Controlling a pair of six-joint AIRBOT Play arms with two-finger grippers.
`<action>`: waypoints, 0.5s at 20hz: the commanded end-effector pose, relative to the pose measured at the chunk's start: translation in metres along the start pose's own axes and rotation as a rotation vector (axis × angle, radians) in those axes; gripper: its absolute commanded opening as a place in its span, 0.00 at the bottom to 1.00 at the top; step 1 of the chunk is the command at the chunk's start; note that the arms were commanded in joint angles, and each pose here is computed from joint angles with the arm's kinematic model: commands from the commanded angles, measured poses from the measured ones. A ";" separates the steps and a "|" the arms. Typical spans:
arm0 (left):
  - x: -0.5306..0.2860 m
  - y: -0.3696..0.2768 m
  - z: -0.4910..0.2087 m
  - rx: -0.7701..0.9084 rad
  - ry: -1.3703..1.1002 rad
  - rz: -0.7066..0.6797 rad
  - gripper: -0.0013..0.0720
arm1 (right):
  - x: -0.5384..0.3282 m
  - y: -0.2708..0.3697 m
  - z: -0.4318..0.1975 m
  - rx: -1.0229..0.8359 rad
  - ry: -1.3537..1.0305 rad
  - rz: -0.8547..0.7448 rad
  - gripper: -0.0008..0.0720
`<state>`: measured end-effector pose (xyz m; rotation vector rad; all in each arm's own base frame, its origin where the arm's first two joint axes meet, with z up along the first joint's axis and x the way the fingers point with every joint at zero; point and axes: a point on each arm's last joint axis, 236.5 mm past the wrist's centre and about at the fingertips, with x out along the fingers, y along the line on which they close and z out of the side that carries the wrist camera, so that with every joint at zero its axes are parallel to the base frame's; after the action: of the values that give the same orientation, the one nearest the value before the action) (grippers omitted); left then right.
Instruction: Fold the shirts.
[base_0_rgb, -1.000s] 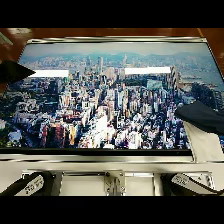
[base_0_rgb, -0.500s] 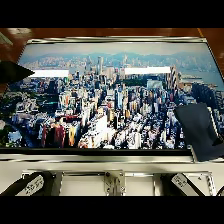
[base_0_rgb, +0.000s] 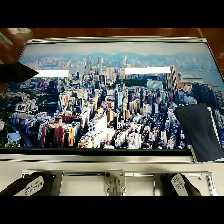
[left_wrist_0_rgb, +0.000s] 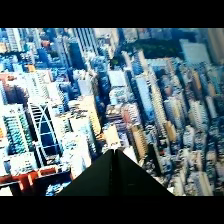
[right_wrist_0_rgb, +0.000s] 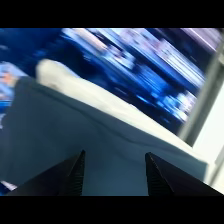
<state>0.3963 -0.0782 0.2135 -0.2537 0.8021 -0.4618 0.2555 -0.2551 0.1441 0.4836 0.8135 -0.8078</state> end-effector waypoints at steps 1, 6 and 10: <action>0.042 0.034 -0.045 0.119 0.231 0.291 0.06 | -0.040 0.121 0.002 -0.323 -0.091 0.306 0.76; 0.108 0.016 -0.138 0.196 0.645 0.335 0.97 | -0.010 0.166 -0.145 -0.593 0.482 0.305 0.91; 0.126 -0.012 -0.129 0.149 0.566 0.217 0.97 | 0.001 0.166 -0.169 -0.634 0.594 0.276 0.91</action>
<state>0.3735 -0.1377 0.0589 0.1380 1.3188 -0.3645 0.3224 -0.0644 0.0720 0.2617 1.3203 -0.1672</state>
